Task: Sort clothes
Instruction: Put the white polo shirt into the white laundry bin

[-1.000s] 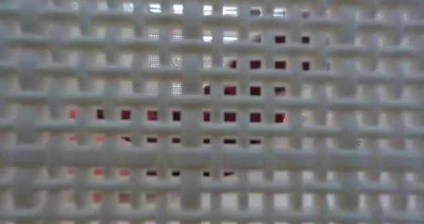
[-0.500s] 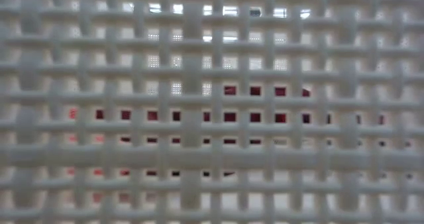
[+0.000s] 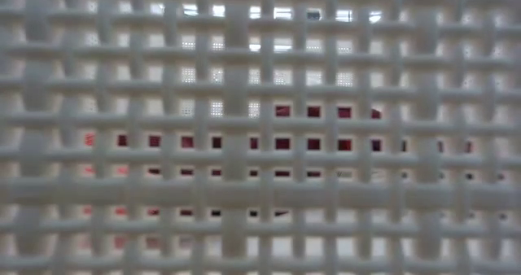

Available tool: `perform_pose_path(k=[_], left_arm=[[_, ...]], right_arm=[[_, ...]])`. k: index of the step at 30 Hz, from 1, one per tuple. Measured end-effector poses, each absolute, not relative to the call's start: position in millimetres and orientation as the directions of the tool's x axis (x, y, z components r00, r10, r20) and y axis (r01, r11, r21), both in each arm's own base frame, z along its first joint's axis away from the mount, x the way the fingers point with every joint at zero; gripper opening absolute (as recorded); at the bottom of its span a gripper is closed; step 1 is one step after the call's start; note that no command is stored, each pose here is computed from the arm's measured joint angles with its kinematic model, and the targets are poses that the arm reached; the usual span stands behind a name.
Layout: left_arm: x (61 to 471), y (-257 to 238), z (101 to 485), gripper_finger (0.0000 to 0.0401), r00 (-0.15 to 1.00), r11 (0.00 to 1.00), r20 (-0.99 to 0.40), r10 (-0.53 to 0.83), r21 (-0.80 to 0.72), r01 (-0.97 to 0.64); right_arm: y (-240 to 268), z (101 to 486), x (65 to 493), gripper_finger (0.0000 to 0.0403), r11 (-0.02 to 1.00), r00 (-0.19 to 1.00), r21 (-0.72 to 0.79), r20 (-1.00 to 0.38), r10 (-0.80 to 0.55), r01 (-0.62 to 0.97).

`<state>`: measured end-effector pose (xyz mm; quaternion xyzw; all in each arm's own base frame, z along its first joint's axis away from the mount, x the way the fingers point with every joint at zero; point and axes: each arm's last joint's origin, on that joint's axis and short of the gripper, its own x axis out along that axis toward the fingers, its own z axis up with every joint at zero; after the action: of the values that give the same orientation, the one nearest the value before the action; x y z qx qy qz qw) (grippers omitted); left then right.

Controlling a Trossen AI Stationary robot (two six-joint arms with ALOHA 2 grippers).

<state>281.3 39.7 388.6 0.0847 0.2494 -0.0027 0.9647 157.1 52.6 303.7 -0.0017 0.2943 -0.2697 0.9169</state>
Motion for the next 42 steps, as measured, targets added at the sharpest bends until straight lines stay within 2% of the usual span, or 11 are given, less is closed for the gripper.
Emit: perform_pose_path(k=[7,14,22,25,28,33,34,38,42], left_arm=[[267.1,61.6,359.2,0.0122,0.849,0.997,-0.525,0.054,0.080,-0.014],[255.6,62.0,346.7,0.0122,0.887,0.998,-0.458,0.059,0.060,-0.035],[242.8,66.2,336.1,0.0122,0.948,0.995,-0.303,0.100,0.059,-0.086],[242.6,66.1,329.8,0.0122,0.956,0.994,-0.275,0.101,0.058,-0.089],[242.8,66.0,325.3,0.0122,0.957,0.995,-0.274,0.098,0.057,-0.085],[242.8,65.6,325.2,0.0122,0.957,0.996,-0.275,0.088,0.053,-0.076],[242.8,65.4,325.2,0.0122,0.958,0.997,-0.274,0.080,0.044,-0.070],[243.5,64.0,327.4,0.0122,0.968,0.999,-0.250,0.029,0.019,-0.026],[244.6,62.5,332.2,0.0122,0.980,0.999,-0.199,-0.027,0.018,0.031]], right_arm=[[31.6,270.2,167.1,0.0180,0.831,0.548,-0.142,-0.690,-0.473,0.538],[6.3,236.3,164.5,0.0180,0.753,0.410,-0.108,-0.784,-0.466,0.649],[-15.6,221.3,180.4,0.0180,0.807,0.542,0.068,-0.773,-0.329,0.587],[-23.1,215.9,179.5,0.0175,0.795,0.526,0.088,-0.792,-0.310,0.601],[-26.3,212.4,179.5,0.0144,0.802,0.510,0.098,-0.815,-0.274,0.589],[-25.3,213.8,183.6,0.0024,0.831,0.550,0.127,-0.801,-0.236,0.542],[-25.5,214.7,184.2,0.0014,0.835,0.560,0.128,-0.794,-0.238,0.536],[-25.8,227.0,187.6,0.0005,0.868,0.606,0.109,-0.757,-0.243,0.484],[-26.5,268.6,192.4,0.0002,0.904,0.709,0.093,-0.655,-0.259,0.417]])
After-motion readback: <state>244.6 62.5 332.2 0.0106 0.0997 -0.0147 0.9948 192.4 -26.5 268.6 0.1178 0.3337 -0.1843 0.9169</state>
